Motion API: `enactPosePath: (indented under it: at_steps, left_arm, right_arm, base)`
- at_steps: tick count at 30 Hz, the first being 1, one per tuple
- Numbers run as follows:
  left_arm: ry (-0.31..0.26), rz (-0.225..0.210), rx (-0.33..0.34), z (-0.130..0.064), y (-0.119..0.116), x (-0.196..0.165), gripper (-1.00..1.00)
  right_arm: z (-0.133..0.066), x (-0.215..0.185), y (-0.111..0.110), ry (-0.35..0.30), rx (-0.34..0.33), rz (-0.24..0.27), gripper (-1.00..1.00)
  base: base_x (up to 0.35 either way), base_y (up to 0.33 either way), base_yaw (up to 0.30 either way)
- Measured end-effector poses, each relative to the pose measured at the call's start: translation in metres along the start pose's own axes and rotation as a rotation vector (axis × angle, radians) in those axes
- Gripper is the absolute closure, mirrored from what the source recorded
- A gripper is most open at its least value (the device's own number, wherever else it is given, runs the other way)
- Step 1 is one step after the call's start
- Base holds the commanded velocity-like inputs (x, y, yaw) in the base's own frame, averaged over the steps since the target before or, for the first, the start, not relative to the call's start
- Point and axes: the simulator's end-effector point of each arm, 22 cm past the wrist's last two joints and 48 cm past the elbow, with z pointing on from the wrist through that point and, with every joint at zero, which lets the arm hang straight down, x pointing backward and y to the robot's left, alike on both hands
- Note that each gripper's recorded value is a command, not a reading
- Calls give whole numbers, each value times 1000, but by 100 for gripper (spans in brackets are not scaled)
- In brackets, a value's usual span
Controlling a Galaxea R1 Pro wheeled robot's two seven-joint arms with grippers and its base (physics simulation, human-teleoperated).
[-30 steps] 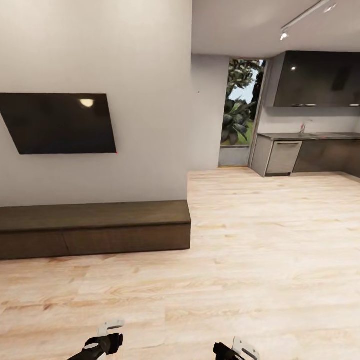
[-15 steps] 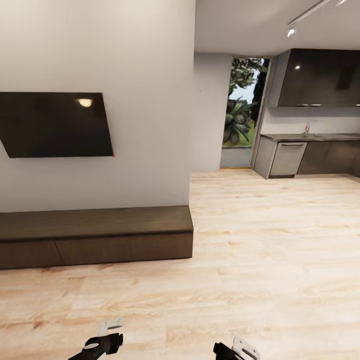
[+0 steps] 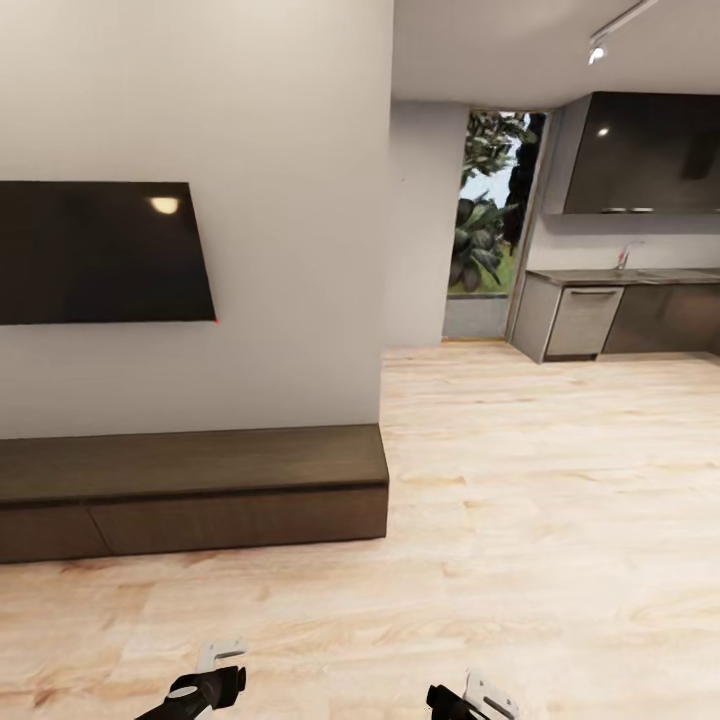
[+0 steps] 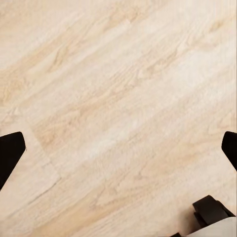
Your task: Place each of the two pumpkins and all three candles from the living room inside a cabinet in the living room (use any cabinet), then make sure every cabinet is closed, and position the cauldron so it is next to a table in the living room.
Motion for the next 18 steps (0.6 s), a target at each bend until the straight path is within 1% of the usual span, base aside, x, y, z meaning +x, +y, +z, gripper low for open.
enactPosePath:
  at_steps: [18]
  left_arm:
    - [0,2,0,0,0,0,-100]
  right_arm:
    - [0,0,0,0,0,-1,-100]
  base:
    - [335,0,0]
